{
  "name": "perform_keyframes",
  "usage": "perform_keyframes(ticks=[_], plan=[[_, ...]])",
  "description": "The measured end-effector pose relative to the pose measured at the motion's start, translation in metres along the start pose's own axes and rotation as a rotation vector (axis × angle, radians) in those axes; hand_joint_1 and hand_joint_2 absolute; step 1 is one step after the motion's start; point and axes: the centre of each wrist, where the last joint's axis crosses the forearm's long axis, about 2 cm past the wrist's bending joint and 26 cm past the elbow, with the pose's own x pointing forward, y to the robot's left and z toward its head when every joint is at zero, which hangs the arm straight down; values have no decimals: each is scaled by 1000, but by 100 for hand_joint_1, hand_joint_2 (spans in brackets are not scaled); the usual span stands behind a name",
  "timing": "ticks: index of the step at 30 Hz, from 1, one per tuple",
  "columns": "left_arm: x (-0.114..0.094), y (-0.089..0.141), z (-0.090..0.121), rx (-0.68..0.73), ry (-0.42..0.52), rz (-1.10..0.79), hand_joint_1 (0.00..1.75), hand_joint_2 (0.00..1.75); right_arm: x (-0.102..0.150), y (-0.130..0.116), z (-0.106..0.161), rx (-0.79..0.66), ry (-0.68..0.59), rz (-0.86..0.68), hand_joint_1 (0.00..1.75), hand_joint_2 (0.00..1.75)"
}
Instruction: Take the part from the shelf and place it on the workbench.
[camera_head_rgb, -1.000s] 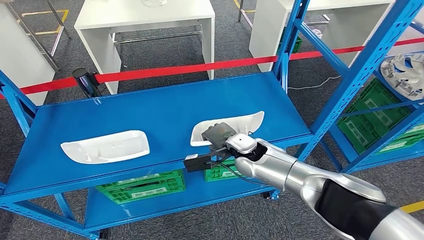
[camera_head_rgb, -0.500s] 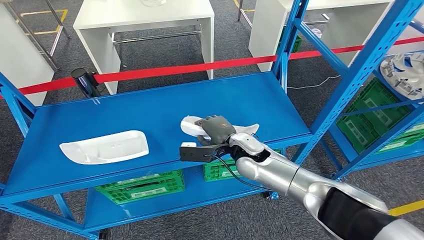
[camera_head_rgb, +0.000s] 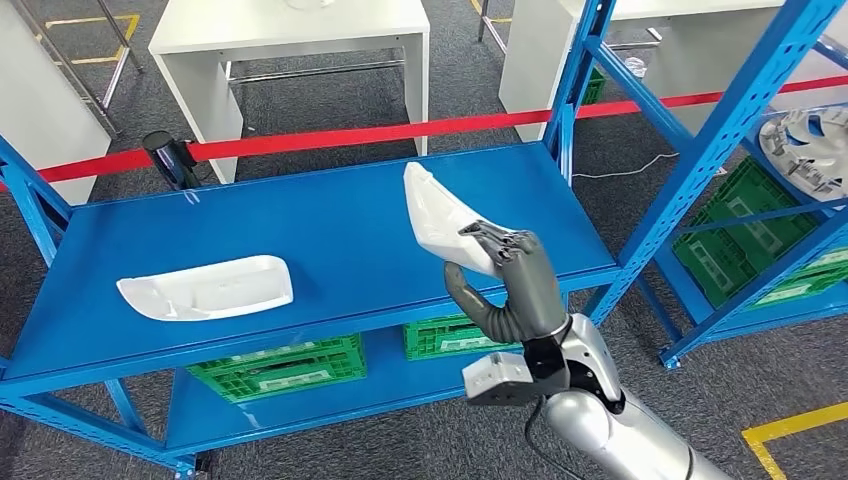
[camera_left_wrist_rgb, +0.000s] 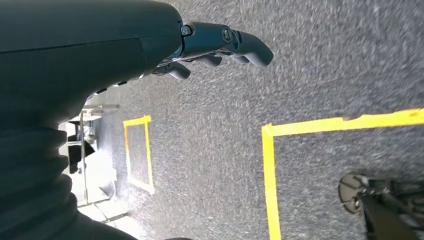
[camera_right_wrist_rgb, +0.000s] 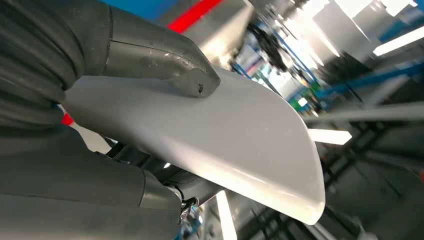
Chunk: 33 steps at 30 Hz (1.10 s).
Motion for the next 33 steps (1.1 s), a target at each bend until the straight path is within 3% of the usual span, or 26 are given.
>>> perform_keyframes(ticks=[6,20,33], plan=[[-1,7,0,36,-4,-7,0,175,18,-3,-2,-82,-66,-54,175,175],[7,36,1,122,-140,99,0,175,42,29,-36,-191,-129,-282,175,175],[3,29,0,106,-126,123,0,175,59,49,-3,-162,-36,-344,175,175]])
